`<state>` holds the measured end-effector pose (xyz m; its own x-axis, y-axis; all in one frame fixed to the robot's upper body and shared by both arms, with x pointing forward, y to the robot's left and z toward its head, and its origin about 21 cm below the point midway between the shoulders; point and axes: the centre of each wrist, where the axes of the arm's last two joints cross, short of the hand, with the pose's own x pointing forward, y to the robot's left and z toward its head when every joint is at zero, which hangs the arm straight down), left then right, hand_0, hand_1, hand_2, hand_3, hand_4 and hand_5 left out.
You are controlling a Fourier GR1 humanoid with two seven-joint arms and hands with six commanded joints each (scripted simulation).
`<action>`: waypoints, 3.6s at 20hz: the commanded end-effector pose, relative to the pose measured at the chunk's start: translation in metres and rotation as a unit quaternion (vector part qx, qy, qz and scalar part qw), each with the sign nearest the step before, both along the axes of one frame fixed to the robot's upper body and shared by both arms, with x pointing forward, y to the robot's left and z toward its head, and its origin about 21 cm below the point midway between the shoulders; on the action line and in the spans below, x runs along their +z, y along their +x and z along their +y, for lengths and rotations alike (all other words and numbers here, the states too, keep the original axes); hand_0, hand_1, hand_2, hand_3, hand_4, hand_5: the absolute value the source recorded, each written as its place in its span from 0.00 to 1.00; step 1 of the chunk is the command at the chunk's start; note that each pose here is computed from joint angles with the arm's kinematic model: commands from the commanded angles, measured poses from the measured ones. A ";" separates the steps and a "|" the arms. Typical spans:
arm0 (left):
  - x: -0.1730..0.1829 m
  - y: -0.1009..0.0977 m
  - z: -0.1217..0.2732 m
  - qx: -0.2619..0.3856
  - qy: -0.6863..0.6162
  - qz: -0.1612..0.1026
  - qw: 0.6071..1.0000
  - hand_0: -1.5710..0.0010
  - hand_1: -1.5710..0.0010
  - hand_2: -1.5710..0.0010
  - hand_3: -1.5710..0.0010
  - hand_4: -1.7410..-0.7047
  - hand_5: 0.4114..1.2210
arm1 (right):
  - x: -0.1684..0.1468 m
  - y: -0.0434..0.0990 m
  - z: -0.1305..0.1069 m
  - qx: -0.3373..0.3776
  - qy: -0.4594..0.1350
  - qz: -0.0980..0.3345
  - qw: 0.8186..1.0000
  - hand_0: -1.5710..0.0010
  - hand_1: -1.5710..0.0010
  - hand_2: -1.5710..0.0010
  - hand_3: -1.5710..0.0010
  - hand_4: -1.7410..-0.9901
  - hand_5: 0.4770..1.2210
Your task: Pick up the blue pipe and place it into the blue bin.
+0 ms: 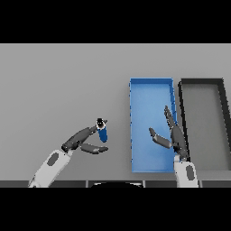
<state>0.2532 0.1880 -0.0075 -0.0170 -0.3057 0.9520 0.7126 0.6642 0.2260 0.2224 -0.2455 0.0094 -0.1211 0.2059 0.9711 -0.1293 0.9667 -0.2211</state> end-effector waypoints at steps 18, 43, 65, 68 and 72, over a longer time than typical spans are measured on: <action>-0.021 0.007 -0.052 0.022 -0.103 -0.038 0.994 0.15 0.13 0.12 0.17 0.09 0.90 | 0.003 0.001 -0.004 0.002 -0.005 -0.004 1.000 1.00 1.00 1.00 1.00 0.65 0.19; 0.062 0.010 -0.079 -0.057 -0.152 -0.099 0.982 0.00 0.00 0.00 0.08 0.01 1.00 | 0.002 -0.005 -0.007 0.002 -0.021 -0.017 1.000 1.00 1.00 1.00 1.00 0.71 0.19; 0.057 0.016 -0.083 -0.064 -0.144 -0.096 0.983 0.00 0.00 0.00 0.09 0.01 1.00 | 0.162 0.028 0.063 0.416 -0.074 -0.066 0.904 1.00 1.00 1.00 1.00 0.59 0.07; 0.056 0.017 -0.084 -0.070 -0.150 -0.098 0.981 0.00 0.00 0.00 0.07 0.01 1.00 | 0.168 0.037 0.085 0.447 -0.085 -0.066 0.888 1.00 1.00 1.00 1.00 0.64 0.07; 0.058 0.020 -0.084 -0.078 -0.151 -0.089 0.981 0.00 0.00 0.00 0.04 0.01 1.00 | 0.165 0.046 0.105 0.460 -0.092 -0.047 0.882 1.00 1.00 1.00 1.00 0.69 0.06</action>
